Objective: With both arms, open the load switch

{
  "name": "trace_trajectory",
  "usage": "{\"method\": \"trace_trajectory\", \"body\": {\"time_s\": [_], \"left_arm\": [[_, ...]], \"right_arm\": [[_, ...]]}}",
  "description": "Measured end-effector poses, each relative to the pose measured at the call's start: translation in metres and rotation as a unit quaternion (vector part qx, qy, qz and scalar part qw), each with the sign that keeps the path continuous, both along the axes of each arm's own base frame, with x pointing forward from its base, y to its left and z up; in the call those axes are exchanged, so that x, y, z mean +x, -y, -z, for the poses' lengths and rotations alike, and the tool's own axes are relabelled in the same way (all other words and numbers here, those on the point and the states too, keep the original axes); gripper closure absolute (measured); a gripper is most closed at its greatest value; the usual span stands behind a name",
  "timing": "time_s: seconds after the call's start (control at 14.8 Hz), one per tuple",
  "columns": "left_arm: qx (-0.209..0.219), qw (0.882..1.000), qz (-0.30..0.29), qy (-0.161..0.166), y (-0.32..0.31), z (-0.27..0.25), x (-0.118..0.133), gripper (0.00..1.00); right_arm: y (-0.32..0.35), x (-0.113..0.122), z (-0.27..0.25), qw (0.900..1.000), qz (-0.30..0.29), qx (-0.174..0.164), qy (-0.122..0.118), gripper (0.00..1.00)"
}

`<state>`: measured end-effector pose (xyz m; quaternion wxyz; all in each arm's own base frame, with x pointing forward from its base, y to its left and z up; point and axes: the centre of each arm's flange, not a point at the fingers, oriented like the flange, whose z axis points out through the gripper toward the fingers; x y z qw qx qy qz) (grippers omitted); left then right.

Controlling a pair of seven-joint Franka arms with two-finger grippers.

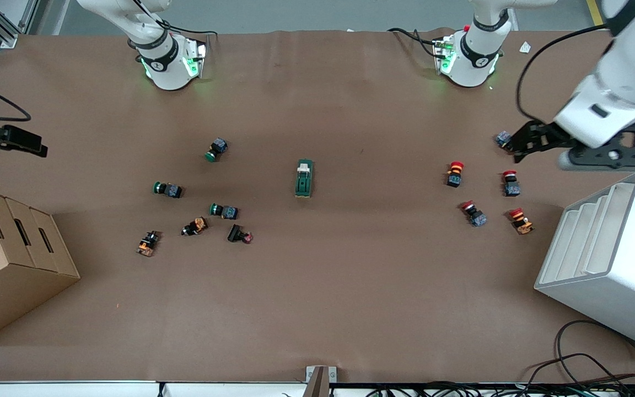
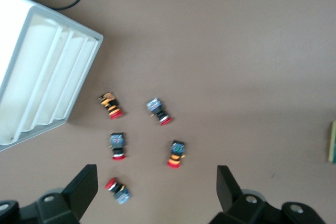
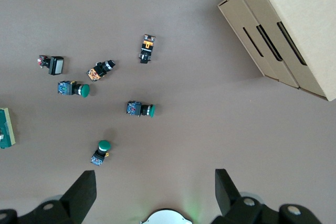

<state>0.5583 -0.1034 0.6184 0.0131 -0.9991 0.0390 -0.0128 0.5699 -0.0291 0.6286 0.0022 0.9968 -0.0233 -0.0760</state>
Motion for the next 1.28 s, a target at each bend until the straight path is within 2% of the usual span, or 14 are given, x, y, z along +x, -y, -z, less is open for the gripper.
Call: {"method": "trace_trajectory", "body": {"time_s": [0.4, 0.61, 0.94, 1.28], "left_arm": [[-0.006, 1.0, -0.001, -0.01, -0.022, 0.0, -0.033, 0.0], [-0.017, 1.0, 0.004, -0.011, -0.036, 0.0, -0.033, 0.0], [-0.02, 1.0, 0.011, -0.008, -0.043, -0.001, -0.031, 0.0], [-0.02, 1.0, 0.011, 0.0, -0.044, -0.01, -0.032, 0.0]], "right_arm": [[0.003, -0.027, -0.025, 1.0, 0.002, 0.001, 0.018, 0.0], [0.007, -0.042, -0.041, 1.0, 0.006, 0.001, 0.031, 0.0], [0.008, -0.058, -0.032, 1.0, 0.008, 0.004, 0.02, 0.0], [0.007, -0.061, -0.03, 1.0, 0.006, 0.004, 0.021, 0.0]]}}
